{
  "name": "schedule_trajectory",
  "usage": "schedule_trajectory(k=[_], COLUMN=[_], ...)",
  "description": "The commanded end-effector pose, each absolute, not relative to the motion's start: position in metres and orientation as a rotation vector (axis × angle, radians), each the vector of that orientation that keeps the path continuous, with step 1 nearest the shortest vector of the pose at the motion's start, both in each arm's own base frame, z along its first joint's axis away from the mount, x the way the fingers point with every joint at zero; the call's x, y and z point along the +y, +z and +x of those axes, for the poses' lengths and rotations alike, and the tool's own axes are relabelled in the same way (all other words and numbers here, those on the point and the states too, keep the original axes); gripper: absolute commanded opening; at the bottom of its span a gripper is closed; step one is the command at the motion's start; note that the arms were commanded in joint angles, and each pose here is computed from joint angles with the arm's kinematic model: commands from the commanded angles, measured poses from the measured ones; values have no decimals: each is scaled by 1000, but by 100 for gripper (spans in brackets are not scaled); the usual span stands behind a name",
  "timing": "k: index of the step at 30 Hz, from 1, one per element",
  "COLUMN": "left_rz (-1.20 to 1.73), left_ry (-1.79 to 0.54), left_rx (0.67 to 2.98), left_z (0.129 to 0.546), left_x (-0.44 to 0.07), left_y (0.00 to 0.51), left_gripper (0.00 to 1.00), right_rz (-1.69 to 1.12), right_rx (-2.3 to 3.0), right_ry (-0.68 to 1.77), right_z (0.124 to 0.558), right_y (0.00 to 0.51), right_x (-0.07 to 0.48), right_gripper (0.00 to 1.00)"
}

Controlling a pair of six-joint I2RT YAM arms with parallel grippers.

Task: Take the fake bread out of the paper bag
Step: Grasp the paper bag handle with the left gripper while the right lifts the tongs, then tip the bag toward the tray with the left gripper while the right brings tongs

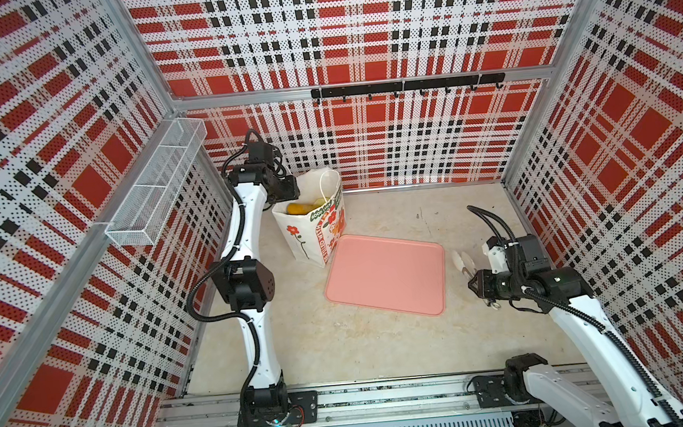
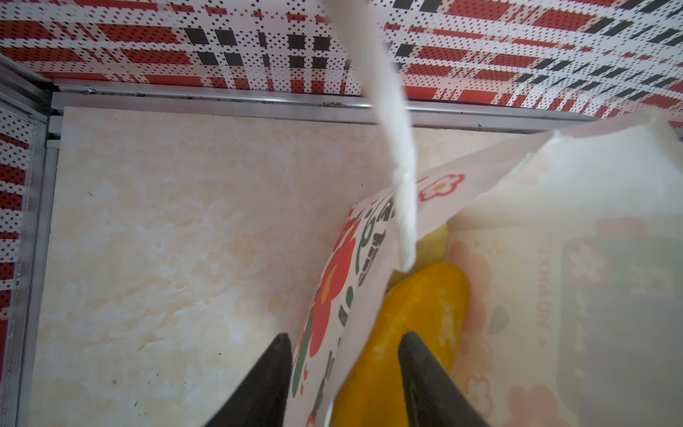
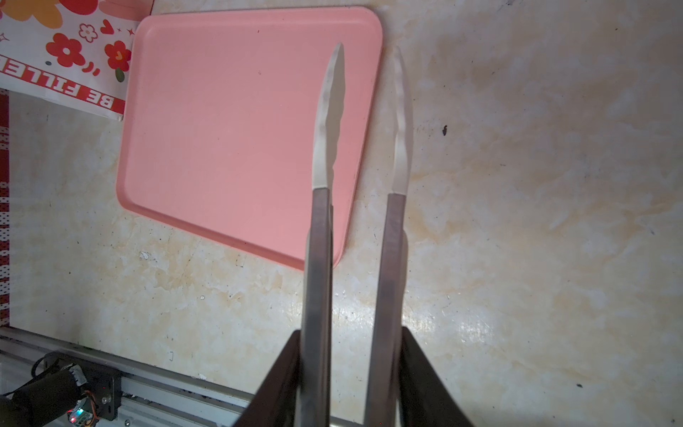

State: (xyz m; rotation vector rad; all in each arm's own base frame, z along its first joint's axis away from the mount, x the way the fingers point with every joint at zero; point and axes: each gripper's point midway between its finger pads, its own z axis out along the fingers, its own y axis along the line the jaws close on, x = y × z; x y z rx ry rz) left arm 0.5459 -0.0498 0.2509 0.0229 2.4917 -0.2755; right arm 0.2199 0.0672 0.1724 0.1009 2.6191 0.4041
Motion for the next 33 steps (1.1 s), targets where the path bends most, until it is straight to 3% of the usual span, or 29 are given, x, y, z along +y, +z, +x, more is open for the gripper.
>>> schedule_trajectory(k=[1, 3, 7, 12, 22, 26, 33], left_rz=[60, 62, 66, 30, -36, 28, 72], left_ry=[-268, -254, -220, -134, 218, 483, 549], left_rx=[2498, 2515, 2511, 2487, 2278, 2173, 2098], left_z=[549, 548, 547, 546, 533, 526, 533], left_x=[-58, -59, -59, -45, 24, 44, 46], left_y=[246, 240, 242, 254, 325, 357, 376], left_gripper=[46, 37, 27, 0, 0, 0, 0], right_rz=[114, 118, 118, 116, 58, 1, -60], right_rx=[2570, 2564, 2564, 2555, 2545, 2506, 2496], right_ry=[392, 385, 385, 388, 511, 511, 572], right_z=[228, 229, 229, 229, 248, 260, 271], right_y=[178, 179, 179, 181, 194, 207, 214], right_x=[65, 64, 64, 64, 85, 97, 123], right_gripper=[39, 39, 39, 39, 38, 38, 37])
